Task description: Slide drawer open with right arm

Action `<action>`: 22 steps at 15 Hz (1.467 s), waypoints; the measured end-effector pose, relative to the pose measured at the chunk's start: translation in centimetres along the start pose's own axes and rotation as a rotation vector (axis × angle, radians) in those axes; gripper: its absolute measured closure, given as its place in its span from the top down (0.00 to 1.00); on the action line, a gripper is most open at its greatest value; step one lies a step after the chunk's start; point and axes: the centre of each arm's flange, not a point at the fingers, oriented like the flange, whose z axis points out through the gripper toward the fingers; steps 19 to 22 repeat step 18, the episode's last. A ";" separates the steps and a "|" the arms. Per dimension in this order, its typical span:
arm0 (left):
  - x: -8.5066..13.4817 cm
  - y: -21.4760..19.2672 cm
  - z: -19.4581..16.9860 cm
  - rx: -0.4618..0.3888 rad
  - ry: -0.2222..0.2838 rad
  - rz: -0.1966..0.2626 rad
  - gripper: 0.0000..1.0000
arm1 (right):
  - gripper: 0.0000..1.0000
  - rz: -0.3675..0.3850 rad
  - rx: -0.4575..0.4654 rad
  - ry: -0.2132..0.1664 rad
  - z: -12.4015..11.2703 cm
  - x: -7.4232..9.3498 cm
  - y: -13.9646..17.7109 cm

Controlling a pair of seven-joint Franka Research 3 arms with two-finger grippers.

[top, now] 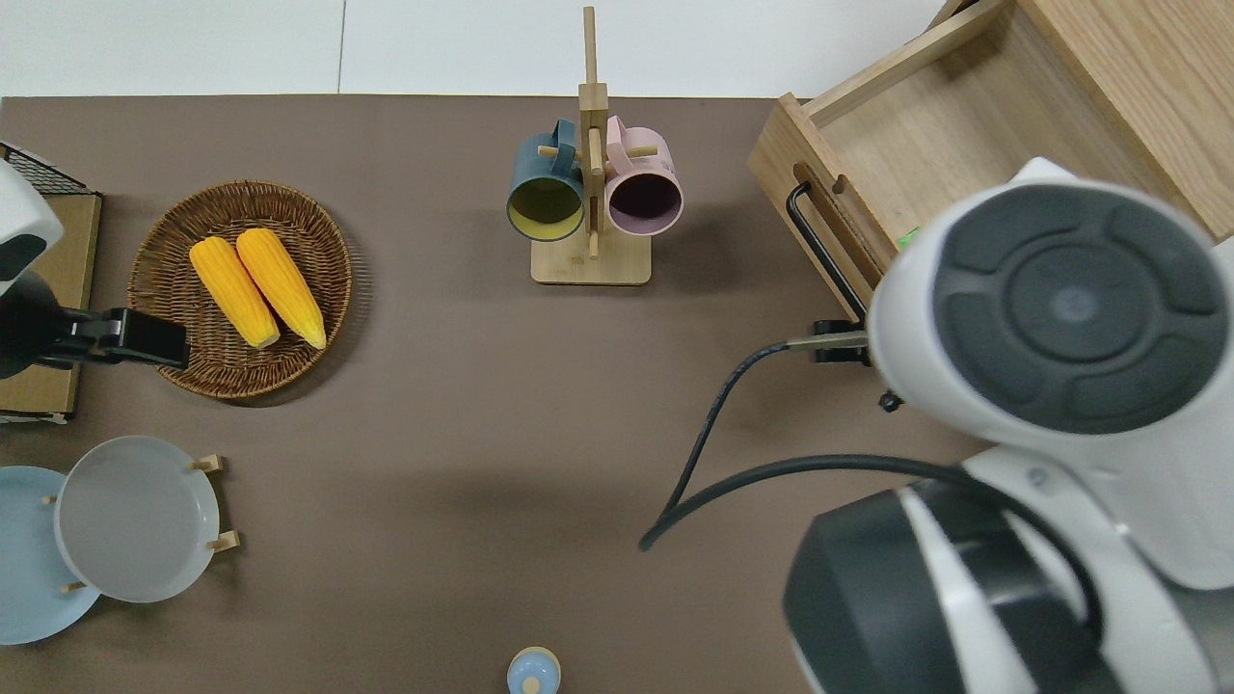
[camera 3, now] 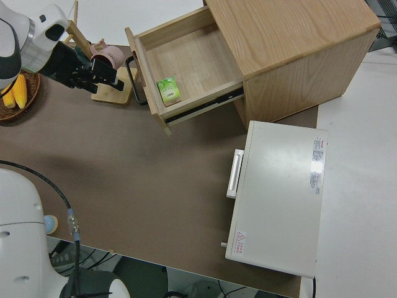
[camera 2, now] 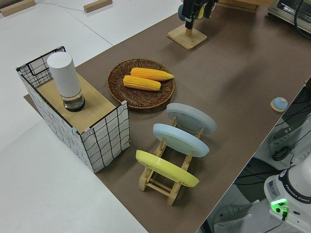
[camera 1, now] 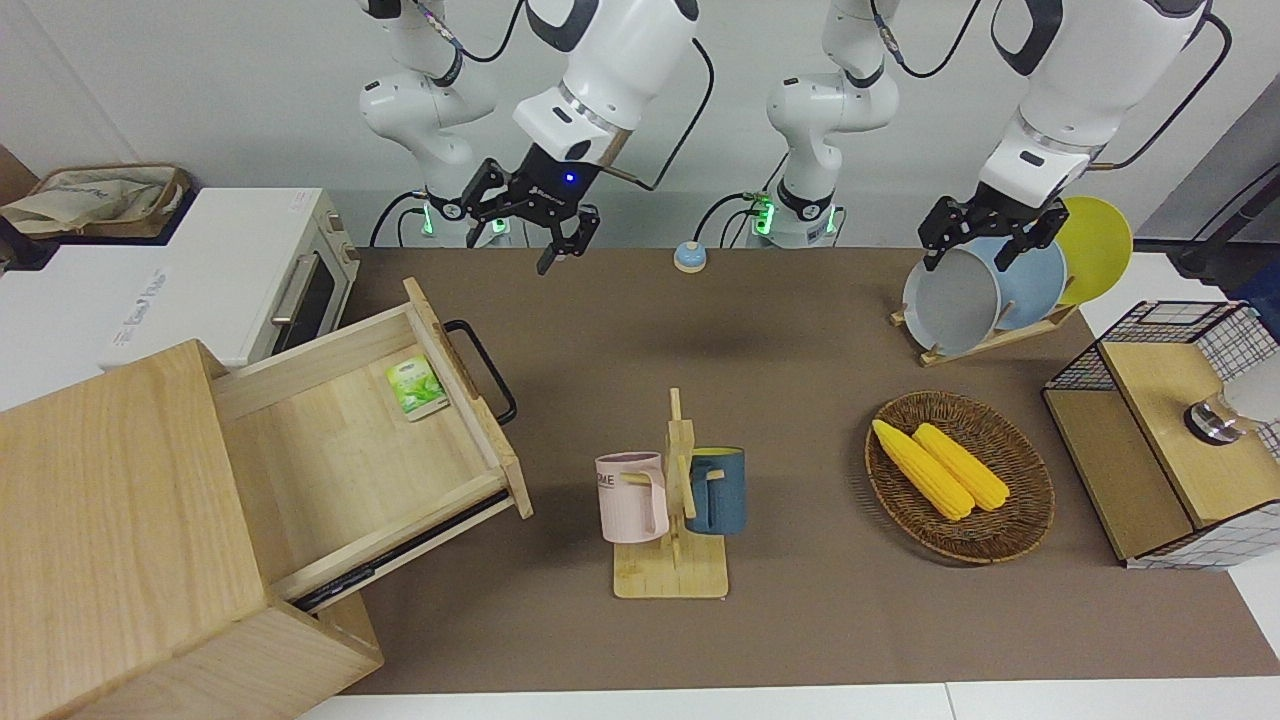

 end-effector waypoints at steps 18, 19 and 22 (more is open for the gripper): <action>0.0 0.0 0.0 0.000 0.000 0.000 1.00 | 0.99 0.060 0.356 -0.087 6.7 4.7 13.1; 0.0 0.0 0.0 0.000 0.000 0.000 1.00 | 0.99 0.060 0.356 -0.087 6.7 4.7 13.1; 0.0 0.0 0.0 0.000 0.000 0.000 1.00 | 0.99 0.060 0.356 -0.087 6.7 4.7 13.1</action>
